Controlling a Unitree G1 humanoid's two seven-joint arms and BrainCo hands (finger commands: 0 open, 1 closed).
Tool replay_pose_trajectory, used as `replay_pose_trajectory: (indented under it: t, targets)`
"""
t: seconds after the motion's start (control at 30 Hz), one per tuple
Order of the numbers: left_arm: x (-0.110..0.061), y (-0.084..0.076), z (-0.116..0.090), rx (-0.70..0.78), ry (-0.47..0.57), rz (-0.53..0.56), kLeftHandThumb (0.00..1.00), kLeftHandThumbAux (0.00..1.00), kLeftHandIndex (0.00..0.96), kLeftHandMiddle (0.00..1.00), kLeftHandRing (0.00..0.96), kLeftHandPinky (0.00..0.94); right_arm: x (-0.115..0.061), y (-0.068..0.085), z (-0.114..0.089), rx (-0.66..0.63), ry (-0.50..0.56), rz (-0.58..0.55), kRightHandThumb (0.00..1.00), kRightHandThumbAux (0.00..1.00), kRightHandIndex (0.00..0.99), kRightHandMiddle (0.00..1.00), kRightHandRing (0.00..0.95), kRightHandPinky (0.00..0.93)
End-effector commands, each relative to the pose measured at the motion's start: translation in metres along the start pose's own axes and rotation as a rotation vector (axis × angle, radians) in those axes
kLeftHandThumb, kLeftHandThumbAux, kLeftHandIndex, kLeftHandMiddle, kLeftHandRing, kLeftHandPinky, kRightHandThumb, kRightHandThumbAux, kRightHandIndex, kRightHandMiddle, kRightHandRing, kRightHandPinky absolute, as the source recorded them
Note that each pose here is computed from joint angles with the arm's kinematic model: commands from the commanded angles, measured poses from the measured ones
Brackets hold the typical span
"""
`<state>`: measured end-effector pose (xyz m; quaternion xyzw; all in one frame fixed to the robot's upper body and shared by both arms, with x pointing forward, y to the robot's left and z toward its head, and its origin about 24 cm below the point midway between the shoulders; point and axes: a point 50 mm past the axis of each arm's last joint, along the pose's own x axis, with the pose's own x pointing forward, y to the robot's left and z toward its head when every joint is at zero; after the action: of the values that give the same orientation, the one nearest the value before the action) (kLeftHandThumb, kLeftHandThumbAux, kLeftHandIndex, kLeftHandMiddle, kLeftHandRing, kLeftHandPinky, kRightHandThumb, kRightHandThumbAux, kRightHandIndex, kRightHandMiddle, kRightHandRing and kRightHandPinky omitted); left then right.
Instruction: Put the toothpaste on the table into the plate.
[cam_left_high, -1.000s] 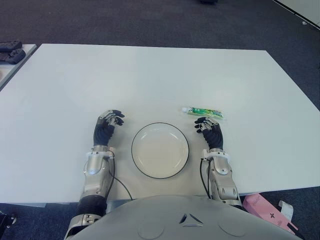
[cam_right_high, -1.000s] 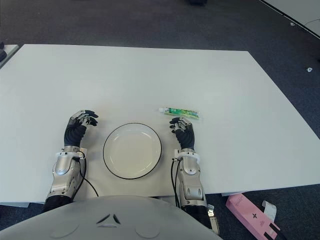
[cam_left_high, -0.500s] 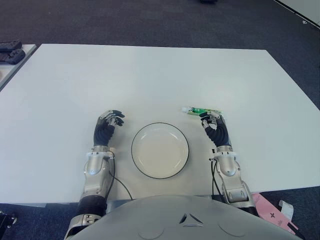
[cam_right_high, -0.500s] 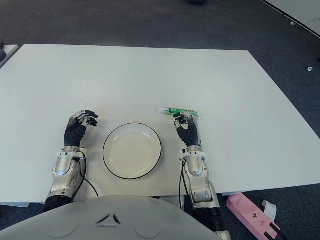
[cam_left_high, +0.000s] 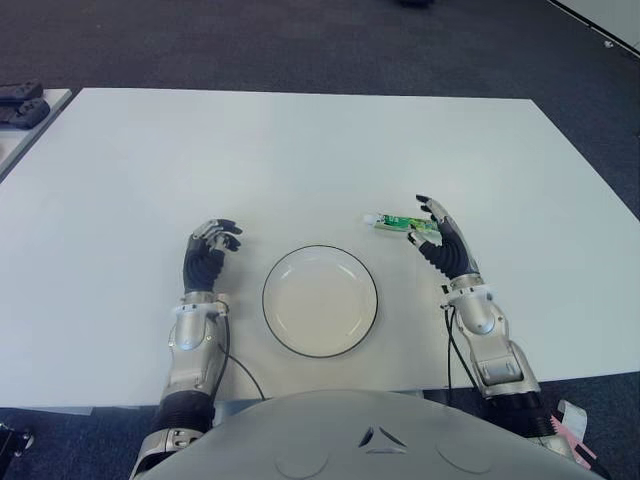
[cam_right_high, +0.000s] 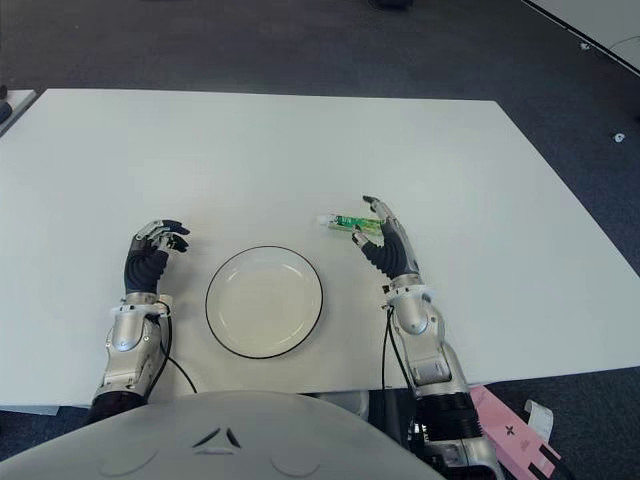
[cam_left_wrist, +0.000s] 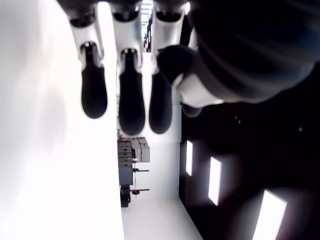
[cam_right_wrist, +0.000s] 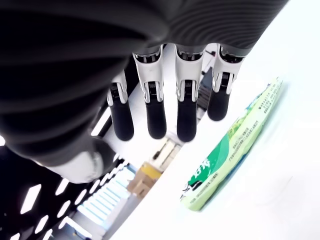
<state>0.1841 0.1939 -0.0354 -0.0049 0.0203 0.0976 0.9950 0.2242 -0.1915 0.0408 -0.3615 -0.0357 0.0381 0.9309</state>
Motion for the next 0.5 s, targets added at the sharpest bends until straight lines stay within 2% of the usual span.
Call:
replay_pose_trajectory:
  t: [0.03, 0.2, 0.4, 0.5]
  targets:
    - [-0.028, -0.002, -0.033, -0.028, 0.193, 0.046, 0.836, 0.678, 0.415, 0.482, 0.573, 0.546, 0.009, -0.006, 0.000, -0.088, -0.035, 0.030, 0.559, 0.452, 0.036, 0.050, 0.061, 0.095]
    - [-0.028, -0.003, -0.033, -0.034, 0.201, 0.057, 0.836, 0.678, 0.416, 0.480, 0.572, 0.541, 0.019, -0.014, -0.002, -0.214, -0.069, 0.054, 0.579, 0.393, 0.004, 0.006, 0.011, 0.061]
    - [-0.028, -0.005, -0.032, -0.037, 0.205, 0.063, 0.836, 0.678, 0.417, 0.479, 0.569, 0.531, 0.030, -0.018, -0.005, -0.309, -0.093, 0.079, 0.586, 0.340, 0.000, 0.000, 0.001, 0.008]
    - [-0.028, -0.005, -0.032, -0.038, 0.204, 0.066, 0.835, 0.678, 0.417, 0.478, 0.569, 0.531, 0.044, -0.018, -0.006, -0.400, -0.123, 0.098, 0.579, 0.303, 0.000, 0.000, 0.000, 0.002]
